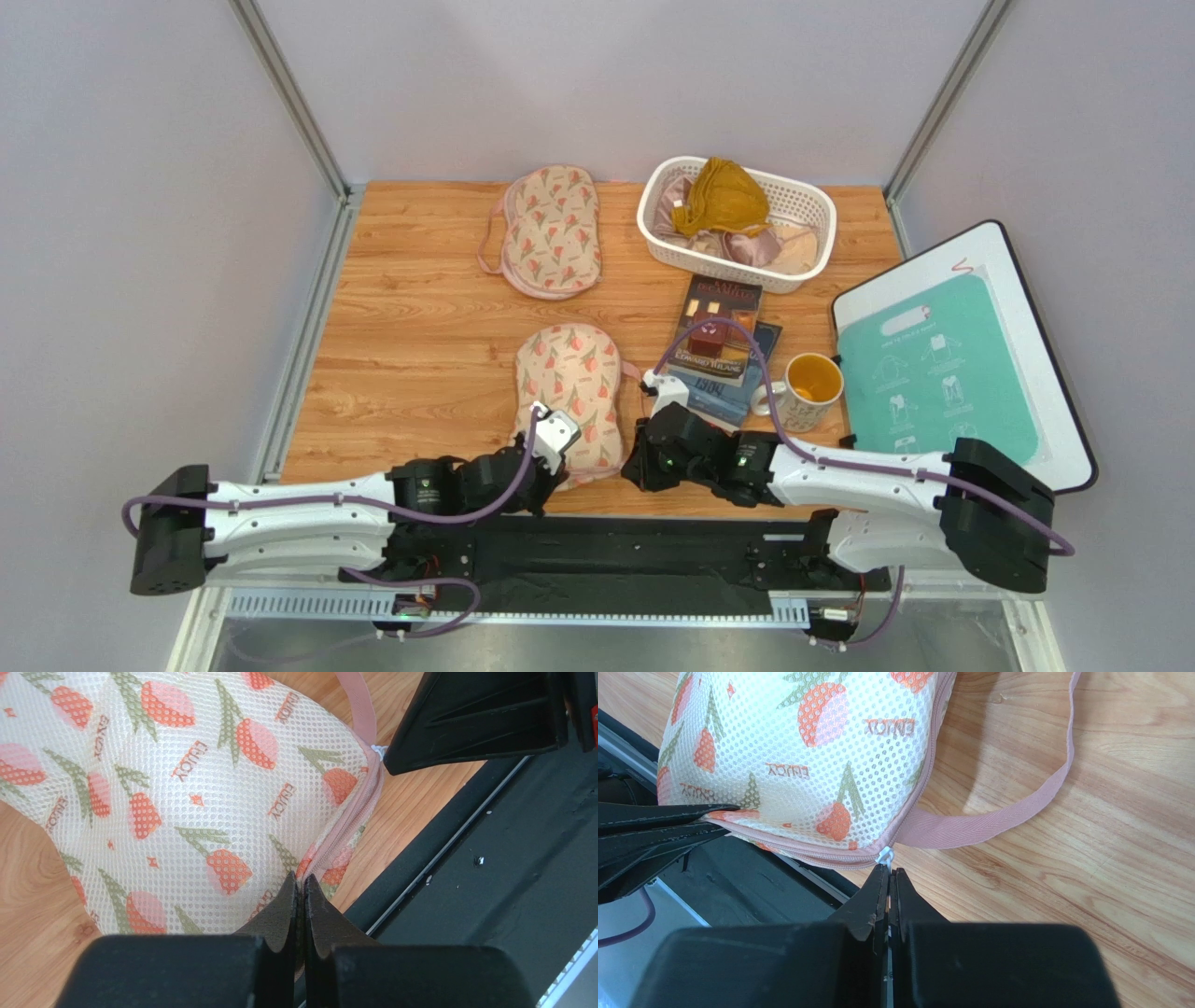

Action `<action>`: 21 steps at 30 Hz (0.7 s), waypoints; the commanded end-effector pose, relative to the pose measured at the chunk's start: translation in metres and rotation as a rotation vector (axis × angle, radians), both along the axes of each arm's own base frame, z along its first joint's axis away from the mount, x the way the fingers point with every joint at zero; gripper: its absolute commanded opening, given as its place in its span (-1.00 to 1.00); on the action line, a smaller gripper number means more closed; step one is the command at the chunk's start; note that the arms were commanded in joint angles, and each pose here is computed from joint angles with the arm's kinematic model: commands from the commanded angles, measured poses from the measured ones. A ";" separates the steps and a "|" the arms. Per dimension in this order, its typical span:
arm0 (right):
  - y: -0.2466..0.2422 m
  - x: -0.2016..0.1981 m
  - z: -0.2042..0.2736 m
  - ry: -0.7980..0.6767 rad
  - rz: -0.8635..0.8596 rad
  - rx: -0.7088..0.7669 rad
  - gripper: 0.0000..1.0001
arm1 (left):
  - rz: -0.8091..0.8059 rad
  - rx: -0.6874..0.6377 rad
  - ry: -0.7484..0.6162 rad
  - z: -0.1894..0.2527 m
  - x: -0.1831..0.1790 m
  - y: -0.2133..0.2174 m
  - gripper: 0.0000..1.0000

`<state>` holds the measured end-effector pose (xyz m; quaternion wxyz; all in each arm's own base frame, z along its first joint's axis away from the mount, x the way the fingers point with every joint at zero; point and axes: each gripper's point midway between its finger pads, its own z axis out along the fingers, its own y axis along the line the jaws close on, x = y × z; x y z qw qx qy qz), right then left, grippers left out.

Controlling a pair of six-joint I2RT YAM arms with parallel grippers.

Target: Unzip the laundry bag and remove the bra

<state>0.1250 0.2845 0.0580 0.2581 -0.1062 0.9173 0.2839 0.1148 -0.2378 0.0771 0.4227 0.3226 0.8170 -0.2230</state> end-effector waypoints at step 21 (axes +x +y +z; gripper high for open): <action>0.012 0.000 -0.007 0.028 0.017 -0.001 -1.00 | -0.119 -0.016 -0.012 0.030 -0.008 -0.066 0.54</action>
